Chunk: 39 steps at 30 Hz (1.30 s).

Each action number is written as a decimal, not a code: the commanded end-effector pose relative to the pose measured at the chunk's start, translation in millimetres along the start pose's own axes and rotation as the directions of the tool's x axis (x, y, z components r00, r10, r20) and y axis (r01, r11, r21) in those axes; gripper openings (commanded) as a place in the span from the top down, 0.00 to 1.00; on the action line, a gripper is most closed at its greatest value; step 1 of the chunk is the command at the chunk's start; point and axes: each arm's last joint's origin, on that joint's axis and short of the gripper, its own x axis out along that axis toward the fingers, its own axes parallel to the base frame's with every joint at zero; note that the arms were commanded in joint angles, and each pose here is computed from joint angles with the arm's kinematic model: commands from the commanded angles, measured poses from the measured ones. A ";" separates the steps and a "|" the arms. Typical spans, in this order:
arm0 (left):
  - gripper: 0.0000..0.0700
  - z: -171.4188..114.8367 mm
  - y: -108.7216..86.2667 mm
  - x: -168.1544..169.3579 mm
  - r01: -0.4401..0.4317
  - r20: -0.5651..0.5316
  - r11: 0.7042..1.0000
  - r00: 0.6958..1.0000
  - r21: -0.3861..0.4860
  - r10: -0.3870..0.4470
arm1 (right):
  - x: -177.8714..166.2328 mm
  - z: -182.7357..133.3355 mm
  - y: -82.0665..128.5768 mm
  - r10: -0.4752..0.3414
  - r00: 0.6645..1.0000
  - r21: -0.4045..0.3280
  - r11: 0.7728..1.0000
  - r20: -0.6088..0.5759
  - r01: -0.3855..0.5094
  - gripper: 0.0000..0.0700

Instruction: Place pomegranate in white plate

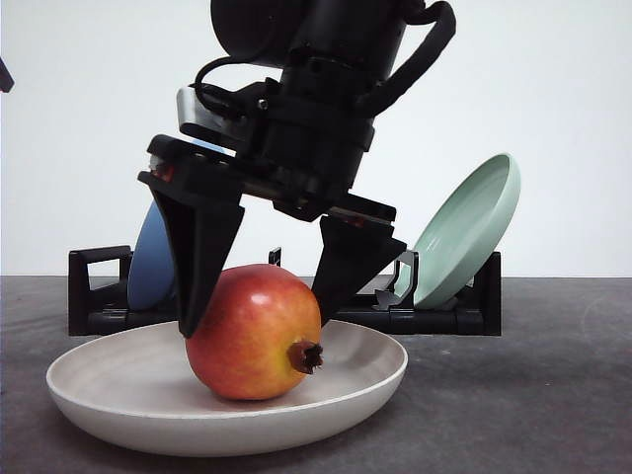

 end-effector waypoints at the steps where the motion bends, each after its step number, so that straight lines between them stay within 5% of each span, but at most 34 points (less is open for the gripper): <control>1: 0.44 3.4 -0.3 -0.4 -0.002 0.014 1.000 1.000 -0.006 0.002 | -6.0 3.1 7.4 0.009 0.999 -0.034 0.999 0.038 -0.008 0.08; 8: 0.44 3.4 -0.3 -0.4 -0.002 0.014 1.000 1.000 -0.006 0.002 | -38.2 -11.4 4.1 0.055 0.961 -0.113 0.993 0.272 -0.025 0.08; 16: 0.44 3.3 -0.3 -0.3 -0.002 0.013 1.000 1.000 -0.006 0.002 | -69.8 -57.9 -33.6 0.154 0.888 -0.102 0.987 0.432 -0.121 0.08; 27: 0.44 2.7 -0.2 -0.3 -0.002 0.007 1.000 1.000 -0.011 0.002 | -128.2 -117.0 -93.3 -0.030 0.841 0.095 0.995 0.540 -0.025 0.08; 39: 0.44 2.7 -0.2 -0.3 -0.001 0.006 0.999 1.000 -0.037 0.002 | -156.2 -140.6 -125.3 -0.210 0.787 0.261 0.963 0.580 0.066 0.08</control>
